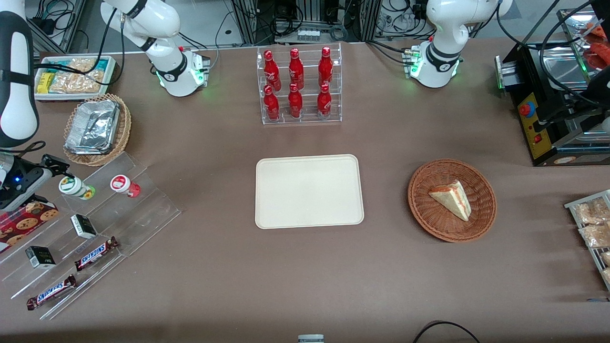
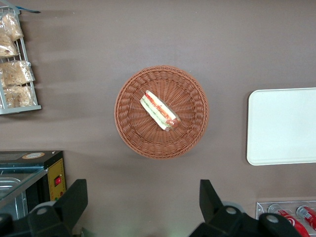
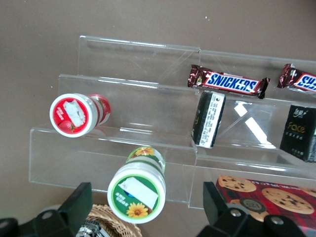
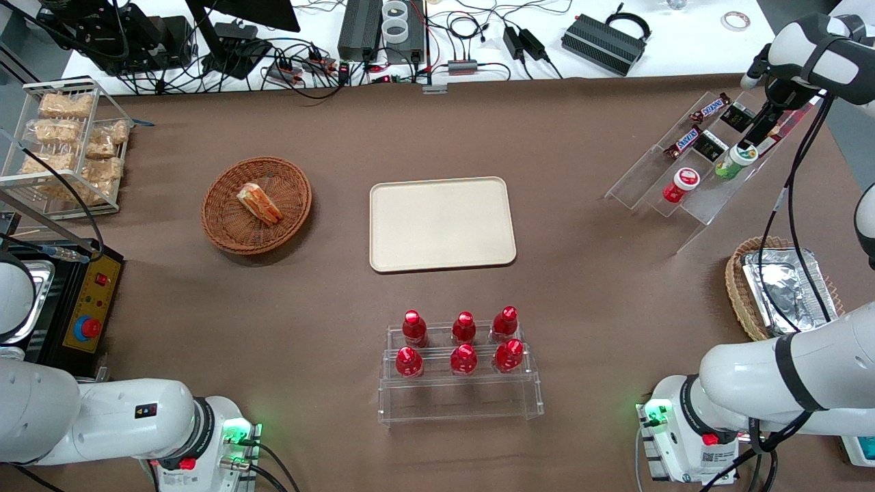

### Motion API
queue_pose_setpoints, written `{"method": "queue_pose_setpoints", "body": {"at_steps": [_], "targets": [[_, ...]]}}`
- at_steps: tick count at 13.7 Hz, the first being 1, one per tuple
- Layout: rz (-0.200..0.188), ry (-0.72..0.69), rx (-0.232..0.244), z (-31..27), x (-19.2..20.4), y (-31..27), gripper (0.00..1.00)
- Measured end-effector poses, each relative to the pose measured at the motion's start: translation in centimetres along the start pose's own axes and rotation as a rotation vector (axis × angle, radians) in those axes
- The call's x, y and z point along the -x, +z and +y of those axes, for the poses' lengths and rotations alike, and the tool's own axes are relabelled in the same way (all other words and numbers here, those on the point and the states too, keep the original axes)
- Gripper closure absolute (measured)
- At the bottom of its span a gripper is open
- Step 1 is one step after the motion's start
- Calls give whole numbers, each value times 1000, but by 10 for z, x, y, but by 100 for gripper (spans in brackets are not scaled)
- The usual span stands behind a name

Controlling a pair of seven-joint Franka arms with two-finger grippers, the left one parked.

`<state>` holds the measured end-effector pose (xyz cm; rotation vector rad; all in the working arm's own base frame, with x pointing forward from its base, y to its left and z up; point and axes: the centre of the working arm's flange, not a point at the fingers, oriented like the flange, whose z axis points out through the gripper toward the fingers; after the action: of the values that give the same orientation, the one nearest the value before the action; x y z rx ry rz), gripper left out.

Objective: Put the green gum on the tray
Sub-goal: 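Close the right gripper on the green gum bottle and lift it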

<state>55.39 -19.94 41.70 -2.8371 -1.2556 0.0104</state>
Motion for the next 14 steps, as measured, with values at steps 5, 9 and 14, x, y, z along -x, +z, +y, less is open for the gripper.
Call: {"method": "queue_pose_setpoints", "body": {"at_steps": [5, 9, 14], "targets": [[-2, 10, -2, -3, 7, 24, 0], [-2, 11, -2, -7, 9, 39, 9], [0, 8, 2, -9, 8, 37, 41]]}}
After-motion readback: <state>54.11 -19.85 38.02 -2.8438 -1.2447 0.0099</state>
